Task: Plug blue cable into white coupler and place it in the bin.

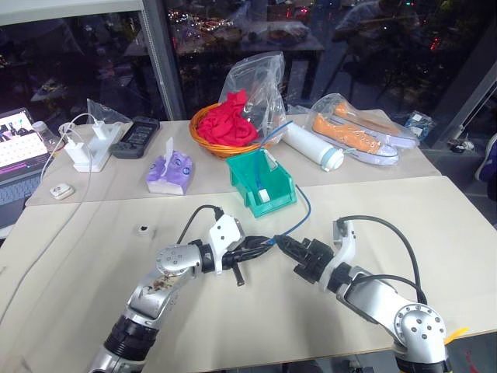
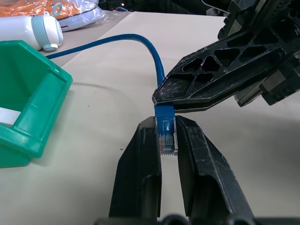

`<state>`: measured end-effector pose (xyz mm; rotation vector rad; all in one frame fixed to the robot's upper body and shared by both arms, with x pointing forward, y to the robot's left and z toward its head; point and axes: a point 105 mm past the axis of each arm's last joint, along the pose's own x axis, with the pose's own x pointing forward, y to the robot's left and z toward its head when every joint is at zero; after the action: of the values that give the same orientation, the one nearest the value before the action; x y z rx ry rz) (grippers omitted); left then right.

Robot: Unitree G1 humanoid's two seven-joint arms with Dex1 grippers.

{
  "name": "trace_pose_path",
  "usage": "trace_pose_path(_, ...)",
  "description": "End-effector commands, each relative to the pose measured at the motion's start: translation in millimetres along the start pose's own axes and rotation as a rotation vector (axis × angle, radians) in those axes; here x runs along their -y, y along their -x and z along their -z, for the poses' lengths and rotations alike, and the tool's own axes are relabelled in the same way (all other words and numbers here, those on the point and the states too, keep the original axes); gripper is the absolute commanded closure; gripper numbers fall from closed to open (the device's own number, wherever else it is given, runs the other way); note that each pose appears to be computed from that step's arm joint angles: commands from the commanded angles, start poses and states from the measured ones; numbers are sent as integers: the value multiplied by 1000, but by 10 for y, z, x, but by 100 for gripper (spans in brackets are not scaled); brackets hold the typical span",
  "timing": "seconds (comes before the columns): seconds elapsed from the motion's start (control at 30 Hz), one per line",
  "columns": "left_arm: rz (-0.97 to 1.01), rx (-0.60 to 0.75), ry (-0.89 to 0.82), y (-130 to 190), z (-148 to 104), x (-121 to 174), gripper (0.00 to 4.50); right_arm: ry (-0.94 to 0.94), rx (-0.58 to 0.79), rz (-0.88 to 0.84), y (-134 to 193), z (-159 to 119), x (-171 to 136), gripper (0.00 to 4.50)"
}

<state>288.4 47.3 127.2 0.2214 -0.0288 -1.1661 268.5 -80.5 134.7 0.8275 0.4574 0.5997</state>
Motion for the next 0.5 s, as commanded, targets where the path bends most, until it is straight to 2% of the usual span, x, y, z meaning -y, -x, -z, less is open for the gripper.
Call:
trace_pose_path(0.03,6,10,-12,-32,-50,42,442,57,-15,-141,4,26,-317,446)
trace_pose_path(0.23,24,21,1,-19,-58,68,442,59,-6,-131,0,17,-297,446)
trace_pose_path(0.3,12,12,-8,-18,-47,50,342,61,-6,-129,0,19,-294,450)
trace_pose_path(0.43,-3,24,17,-16,-70,21,189,59,8,-115,5,-2,-267,450)
trace_pose_path(0.5,-19,30,34,-2,-83,-6,189,58,23,-105,9,-30,-242,450)
